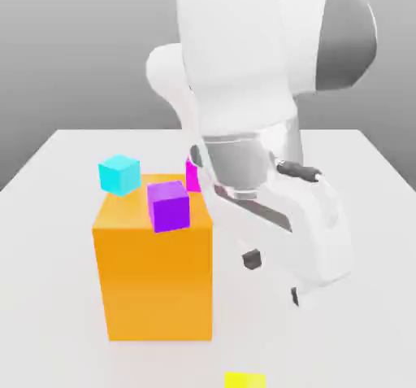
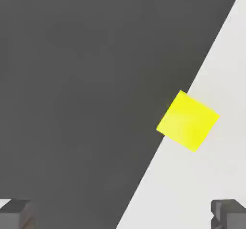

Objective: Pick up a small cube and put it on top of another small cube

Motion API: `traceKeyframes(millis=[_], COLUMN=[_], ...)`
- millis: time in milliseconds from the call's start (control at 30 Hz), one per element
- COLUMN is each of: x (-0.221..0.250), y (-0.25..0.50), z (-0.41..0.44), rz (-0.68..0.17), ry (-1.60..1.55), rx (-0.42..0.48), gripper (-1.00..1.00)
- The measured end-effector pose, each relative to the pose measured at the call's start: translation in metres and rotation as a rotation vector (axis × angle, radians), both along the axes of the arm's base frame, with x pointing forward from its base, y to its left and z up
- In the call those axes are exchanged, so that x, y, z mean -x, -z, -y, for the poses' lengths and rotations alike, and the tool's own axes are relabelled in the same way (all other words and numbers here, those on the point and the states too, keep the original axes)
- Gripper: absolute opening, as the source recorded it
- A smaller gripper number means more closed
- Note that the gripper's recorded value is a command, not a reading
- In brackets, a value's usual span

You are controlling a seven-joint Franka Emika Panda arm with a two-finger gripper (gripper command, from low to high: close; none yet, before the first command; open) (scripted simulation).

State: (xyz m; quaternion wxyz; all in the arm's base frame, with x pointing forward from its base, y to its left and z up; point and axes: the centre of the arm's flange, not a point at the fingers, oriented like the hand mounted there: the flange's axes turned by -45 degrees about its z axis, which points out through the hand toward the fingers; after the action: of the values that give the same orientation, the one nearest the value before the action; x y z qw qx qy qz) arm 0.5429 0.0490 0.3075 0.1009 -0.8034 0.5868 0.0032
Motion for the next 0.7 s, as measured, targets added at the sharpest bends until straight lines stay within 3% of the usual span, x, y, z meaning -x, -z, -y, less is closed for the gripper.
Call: traceKeyframes(millis=[200,367,400,700], x=[0.004,0.005,0.006,0.005], y=[0.082,0.152,0.165,0.143], z=[-0.001,0.001,0.001,0.001], rz=[-0.121,-0.143,-0.144,-0.141], ry=[0.284,0.383,0.385,0.386], rx=[0.094,0.142,0.142,0.143], gripper=[0.00,0.00,-1.00,-1.00])
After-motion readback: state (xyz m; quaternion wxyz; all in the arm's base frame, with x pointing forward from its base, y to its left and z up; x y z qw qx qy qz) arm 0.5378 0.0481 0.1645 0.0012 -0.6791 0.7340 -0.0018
